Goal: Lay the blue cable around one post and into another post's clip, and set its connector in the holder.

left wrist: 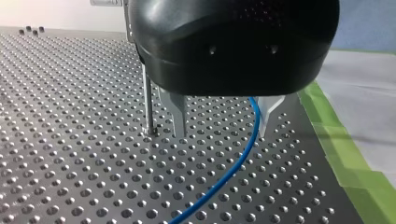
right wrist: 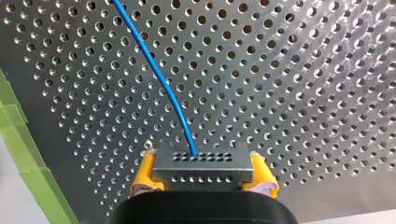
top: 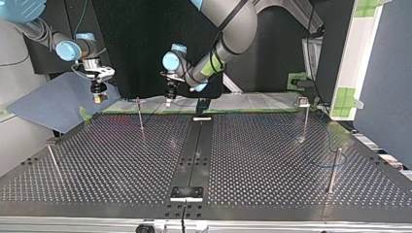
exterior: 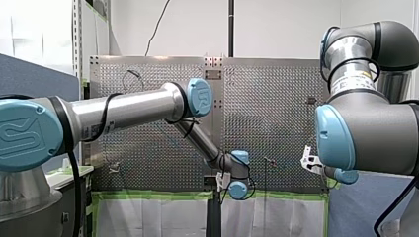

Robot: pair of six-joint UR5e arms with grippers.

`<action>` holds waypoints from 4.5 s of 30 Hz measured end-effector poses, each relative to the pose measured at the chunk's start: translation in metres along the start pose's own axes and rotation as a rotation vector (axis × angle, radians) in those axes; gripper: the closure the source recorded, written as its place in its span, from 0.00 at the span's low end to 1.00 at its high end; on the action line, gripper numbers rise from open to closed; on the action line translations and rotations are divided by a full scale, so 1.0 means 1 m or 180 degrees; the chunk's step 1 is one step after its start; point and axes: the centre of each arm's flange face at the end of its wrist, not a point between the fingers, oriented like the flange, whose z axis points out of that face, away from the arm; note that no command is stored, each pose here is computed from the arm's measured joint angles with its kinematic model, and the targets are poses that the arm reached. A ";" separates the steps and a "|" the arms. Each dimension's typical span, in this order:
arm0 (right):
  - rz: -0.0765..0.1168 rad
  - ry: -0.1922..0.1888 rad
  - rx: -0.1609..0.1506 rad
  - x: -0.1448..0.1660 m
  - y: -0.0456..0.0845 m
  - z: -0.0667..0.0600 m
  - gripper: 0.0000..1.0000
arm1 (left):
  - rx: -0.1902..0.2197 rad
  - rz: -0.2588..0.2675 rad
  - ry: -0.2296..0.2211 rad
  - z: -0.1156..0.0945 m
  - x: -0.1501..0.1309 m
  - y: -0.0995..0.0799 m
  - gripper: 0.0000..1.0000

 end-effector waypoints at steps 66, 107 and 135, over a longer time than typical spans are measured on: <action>-0.0004 -0.0003 0.0026 -0.001 -0.005 0.001 1.00 | 0.0068 -0.0005 -0.0009 0.011 -0.002 0.010 0.90; -0.0040 -0.0066 -0.0106 -0.003 0.002 -0.004 1.00 | 0.0454 0.0267 -0.0008 -0.062 -0.034 -0.060 1.00; -0.0047 -0.0088 -0.0131 -0.001 0.025 -0.044 1.00 | 0.0526 0.0307 0.0035 -0.107 -0.053 -0.067 1.00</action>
